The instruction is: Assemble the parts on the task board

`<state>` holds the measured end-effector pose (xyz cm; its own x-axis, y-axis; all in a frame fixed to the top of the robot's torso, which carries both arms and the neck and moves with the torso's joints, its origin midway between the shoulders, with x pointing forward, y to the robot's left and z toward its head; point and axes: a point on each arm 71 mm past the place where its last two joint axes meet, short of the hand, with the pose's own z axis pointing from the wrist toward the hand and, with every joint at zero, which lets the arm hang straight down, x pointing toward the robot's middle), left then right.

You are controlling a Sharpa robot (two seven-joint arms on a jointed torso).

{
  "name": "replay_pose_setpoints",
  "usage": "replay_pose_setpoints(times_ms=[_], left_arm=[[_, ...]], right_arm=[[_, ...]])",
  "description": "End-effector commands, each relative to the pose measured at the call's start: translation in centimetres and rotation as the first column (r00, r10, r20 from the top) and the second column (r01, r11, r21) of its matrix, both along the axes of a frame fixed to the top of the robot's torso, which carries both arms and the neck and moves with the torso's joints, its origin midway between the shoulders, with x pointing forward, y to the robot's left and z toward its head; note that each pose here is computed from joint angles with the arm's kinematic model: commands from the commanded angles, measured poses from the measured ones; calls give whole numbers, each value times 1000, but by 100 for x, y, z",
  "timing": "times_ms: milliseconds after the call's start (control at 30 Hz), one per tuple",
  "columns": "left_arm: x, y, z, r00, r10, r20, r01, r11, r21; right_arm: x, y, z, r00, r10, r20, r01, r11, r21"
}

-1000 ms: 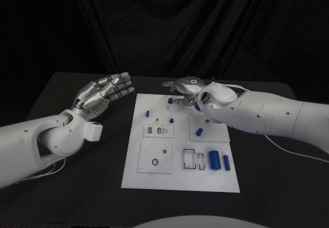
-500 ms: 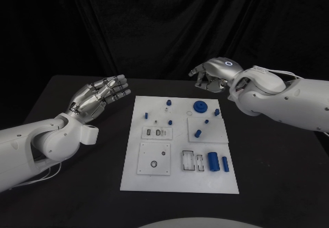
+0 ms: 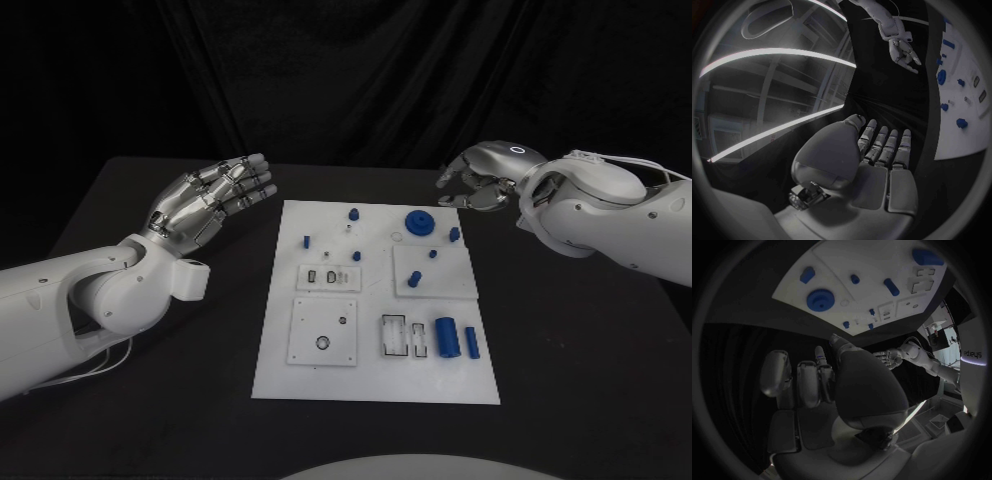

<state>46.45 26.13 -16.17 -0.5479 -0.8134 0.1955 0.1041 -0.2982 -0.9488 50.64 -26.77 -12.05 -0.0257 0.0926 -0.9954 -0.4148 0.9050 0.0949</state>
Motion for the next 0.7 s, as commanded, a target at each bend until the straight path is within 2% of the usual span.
replay_pose_setpoints(times_ms=[33,367,700], left_arm=[[-15,16,83,995,22,101,-14,997,-81],[-12,19,79,995,18,98,-10,997,-82],[-4,23,72,995,17,98,-9,997,-82]], right_arm=[[51,-38,-116,996,-50,-76,49,999,-18],[106,31,-395,990,-47,-130,42,998,-38],[131,114,-470,991,-35,-132,30,999,-34]])
